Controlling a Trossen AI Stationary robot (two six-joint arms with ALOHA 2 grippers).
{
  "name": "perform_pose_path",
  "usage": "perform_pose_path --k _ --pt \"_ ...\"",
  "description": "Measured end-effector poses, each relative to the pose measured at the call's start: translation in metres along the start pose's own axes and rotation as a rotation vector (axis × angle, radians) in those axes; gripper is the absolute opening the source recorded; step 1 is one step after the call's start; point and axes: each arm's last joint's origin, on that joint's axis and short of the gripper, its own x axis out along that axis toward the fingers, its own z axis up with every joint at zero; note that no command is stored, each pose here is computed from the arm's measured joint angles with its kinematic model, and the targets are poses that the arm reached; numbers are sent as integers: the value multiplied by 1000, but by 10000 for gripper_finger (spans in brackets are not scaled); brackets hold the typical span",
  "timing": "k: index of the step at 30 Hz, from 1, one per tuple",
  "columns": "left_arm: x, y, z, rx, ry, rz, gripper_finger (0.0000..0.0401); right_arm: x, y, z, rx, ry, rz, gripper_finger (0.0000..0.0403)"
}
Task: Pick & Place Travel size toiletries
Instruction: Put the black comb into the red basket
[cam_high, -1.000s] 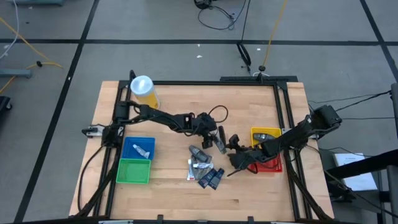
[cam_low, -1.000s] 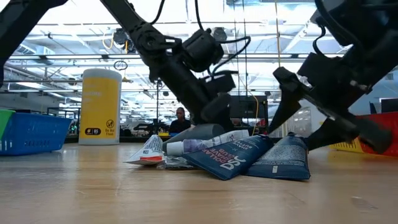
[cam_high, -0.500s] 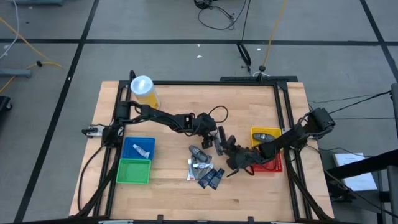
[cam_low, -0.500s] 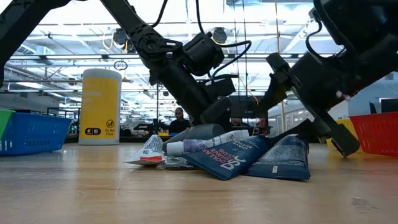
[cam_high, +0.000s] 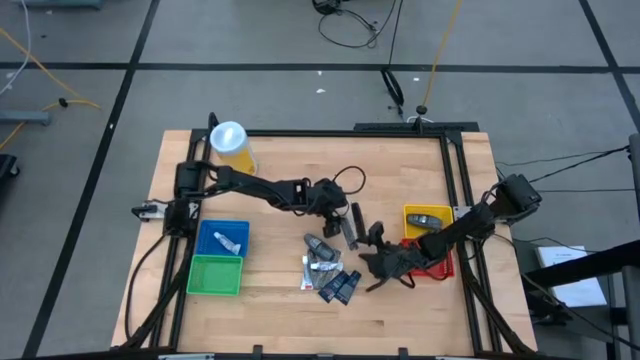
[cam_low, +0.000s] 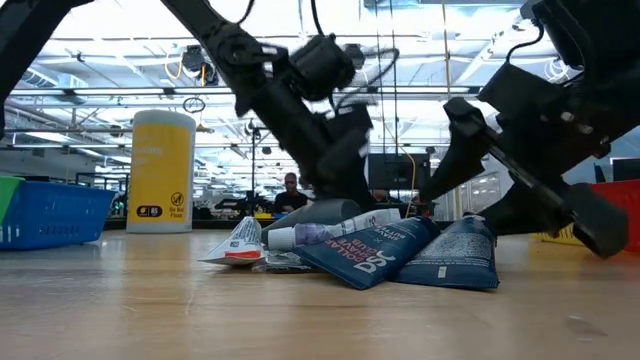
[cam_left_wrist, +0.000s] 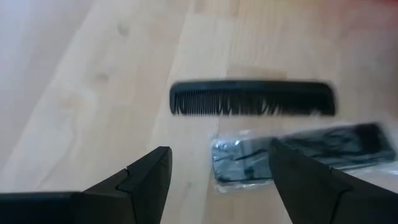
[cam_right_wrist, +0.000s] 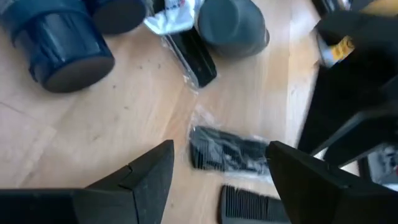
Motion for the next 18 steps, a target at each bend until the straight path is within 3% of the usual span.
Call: perform_pose_path --k 5,8,12,18 --pt "-15 -6 11 14 -41 -8 266 -12 -17 4 117 4 -7 242" --pt "-22 -14 15 48 -60 -17 266 -18 -29 2 200 5 62 238" --pt "-27 -21 15 66 -51 22 266 -20 -42 3 354 -32 137 232" --pt "-30 -29 8 100 5 106 266 -14 -44 -2 473 -11 192 226"
